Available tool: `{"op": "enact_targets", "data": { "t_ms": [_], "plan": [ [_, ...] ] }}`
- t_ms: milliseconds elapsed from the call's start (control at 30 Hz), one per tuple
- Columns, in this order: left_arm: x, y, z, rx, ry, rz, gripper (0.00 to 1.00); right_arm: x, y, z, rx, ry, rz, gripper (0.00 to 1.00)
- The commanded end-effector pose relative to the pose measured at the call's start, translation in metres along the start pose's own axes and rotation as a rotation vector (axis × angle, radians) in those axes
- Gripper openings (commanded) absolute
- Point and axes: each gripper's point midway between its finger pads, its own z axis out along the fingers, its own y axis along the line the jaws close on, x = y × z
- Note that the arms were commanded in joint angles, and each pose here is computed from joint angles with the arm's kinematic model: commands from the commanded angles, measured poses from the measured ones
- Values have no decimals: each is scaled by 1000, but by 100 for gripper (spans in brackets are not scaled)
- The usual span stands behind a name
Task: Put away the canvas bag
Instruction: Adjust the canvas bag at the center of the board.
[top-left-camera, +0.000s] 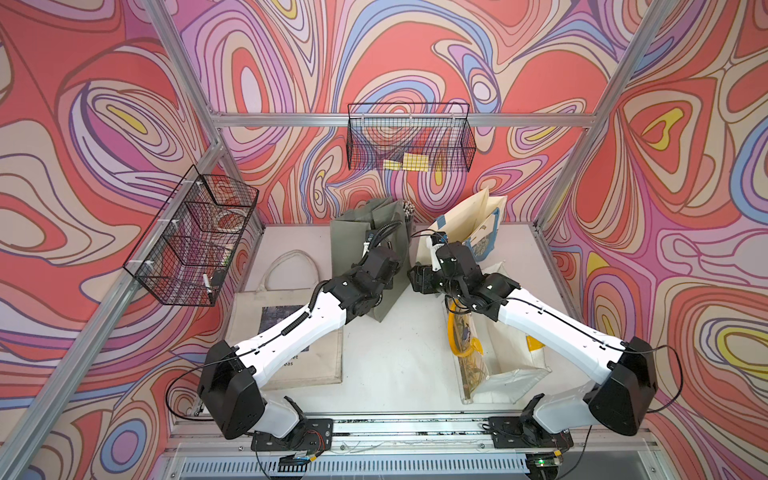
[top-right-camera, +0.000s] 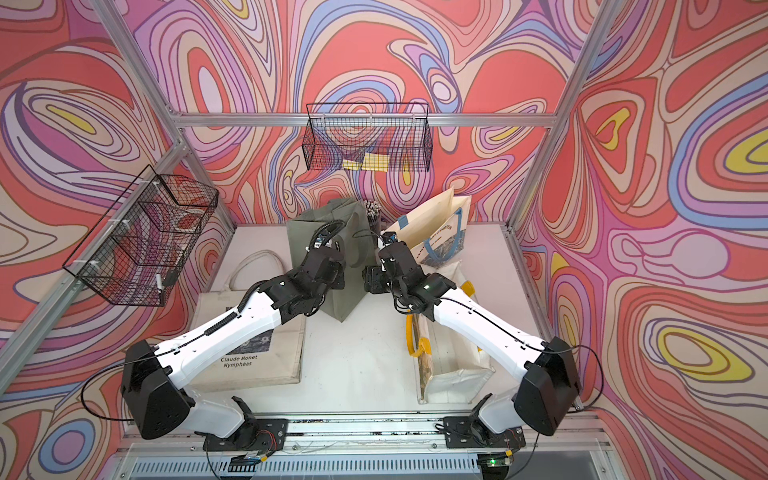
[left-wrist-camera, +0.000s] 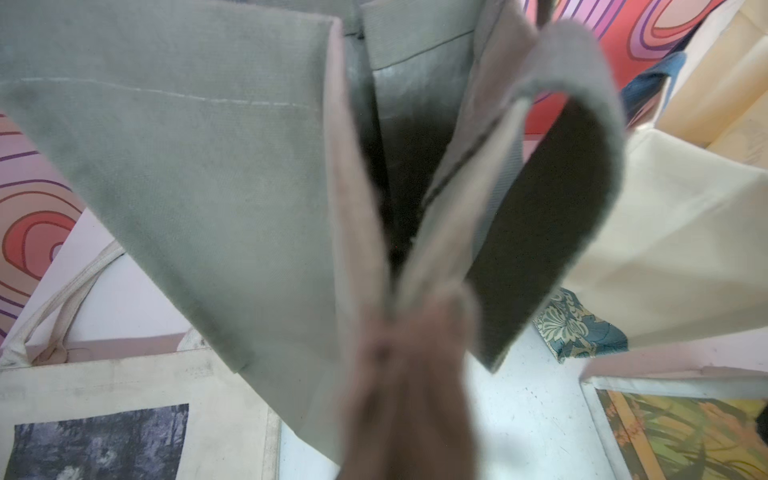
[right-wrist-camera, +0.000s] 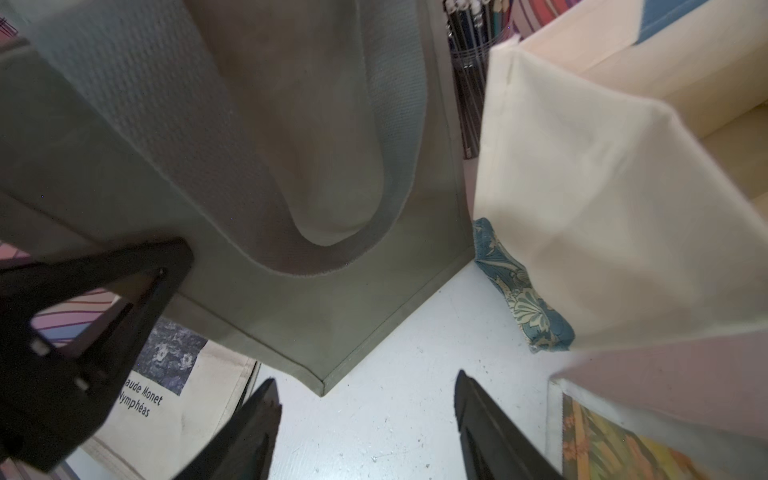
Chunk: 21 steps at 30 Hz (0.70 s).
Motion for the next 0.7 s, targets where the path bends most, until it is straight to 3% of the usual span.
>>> {"op": "enact_targets", "data": {
  "t_ms": [0,67,200,300,533,667],
  "plan": [
    [6,0,-12,-27,22,-25,7,2,-19,-13,71,-8,4,71],
    [12,-3,-13,-9,45,-13,11,2,-23,-19,80,-8,15,70],
    [16,-5,-19,47,42,31,53,-2,-32,-25,98,-7,44,71],
    [14,-2,-28,86,14,90,68,-8,-38,-26,101,-6,73,73],
    [-6,14,-71,180,-87,265,84,-26,-15,-19,5,31,72,73],
    [-4,38,-80,248,-75,250,88,-29,-4,-12,-44,54,68,73]
  ]
}}
